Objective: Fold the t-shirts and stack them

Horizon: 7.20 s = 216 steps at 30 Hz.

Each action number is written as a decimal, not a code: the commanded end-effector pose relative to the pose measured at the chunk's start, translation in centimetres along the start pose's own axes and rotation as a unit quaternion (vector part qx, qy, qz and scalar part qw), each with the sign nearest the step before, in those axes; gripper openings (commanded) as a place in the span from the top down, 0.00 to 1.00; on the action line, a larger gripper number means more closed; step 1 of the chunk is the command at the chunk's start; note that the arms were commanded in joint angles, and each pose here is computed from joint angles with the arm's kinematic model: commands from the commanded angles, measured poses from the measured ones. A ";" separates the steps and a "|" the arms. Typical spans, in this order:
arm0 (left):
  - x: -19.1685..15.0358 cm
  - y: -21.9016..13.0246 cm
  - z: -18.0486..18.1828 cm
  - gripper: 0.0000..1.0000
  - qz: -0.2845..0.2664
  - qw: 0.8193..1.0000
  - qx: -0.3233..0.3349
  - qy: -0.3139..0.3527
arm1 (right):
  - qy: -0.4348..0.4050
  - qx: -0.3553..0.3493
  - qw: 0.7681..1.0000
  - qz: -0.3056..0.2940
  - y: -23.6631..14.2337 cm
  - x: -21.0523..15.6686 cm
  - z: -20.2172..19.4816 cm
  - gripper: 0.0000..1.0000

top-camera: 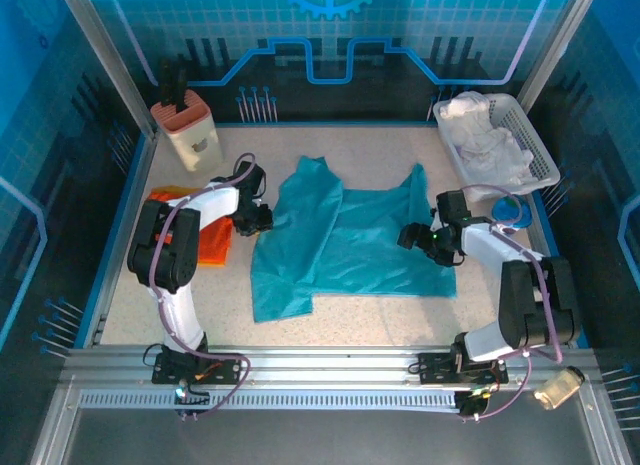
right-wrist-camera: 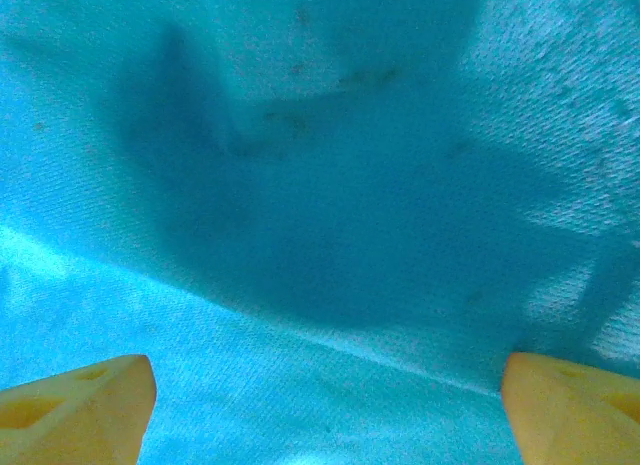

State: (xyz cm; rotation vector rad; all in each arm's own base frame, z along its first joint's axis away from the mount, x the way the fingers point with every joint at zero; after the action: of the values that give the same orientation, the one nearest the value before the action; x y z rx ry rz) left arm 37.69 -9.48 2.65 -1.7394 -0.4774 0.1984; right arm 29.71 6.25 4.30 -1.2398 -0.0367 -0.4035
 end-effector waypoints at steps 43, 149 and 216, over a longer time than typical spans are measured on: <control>7.4 -5.8 -5.4 0.50 -0.084 0.991 -0.059 0.081 | -0.027 0.016 0.995 -0.092 -6.5 1.6 0.3 0.01; -26.1 -5.3 7.0 0.38 0.154 0.981 -0.019 -0.115 | 0.130 -0.069 0.989 -0.006 -4.8 -6.5 -7.1 0.13; -27.1 -2.9 2.9 0.36 0.132 0.988 0.000 -0.080 | 0.091 -0.050 0.994 -0.018 -3.5 -4.5 -5.9 1.00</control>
State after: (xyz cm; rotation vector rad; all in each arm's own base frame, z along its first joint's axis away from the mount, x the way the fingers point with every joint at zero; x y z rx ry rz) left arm 11.82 -18.69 2.92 -1.8613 -0.3373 0.5157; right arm 23.66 0.56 4.96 -1.3088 0.1202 -0.5861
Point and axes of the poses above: each hand's point on the last joint's axis, 136 mm out from that joint toward the fingers, its own y axis out along the fingers, its own z axis along the line the jaws close on, x = y × z, the point moved 1 cm from there along -y, back along the fingers, and after that the axes turned 7 degrees about -y, right-handed, at the moved point
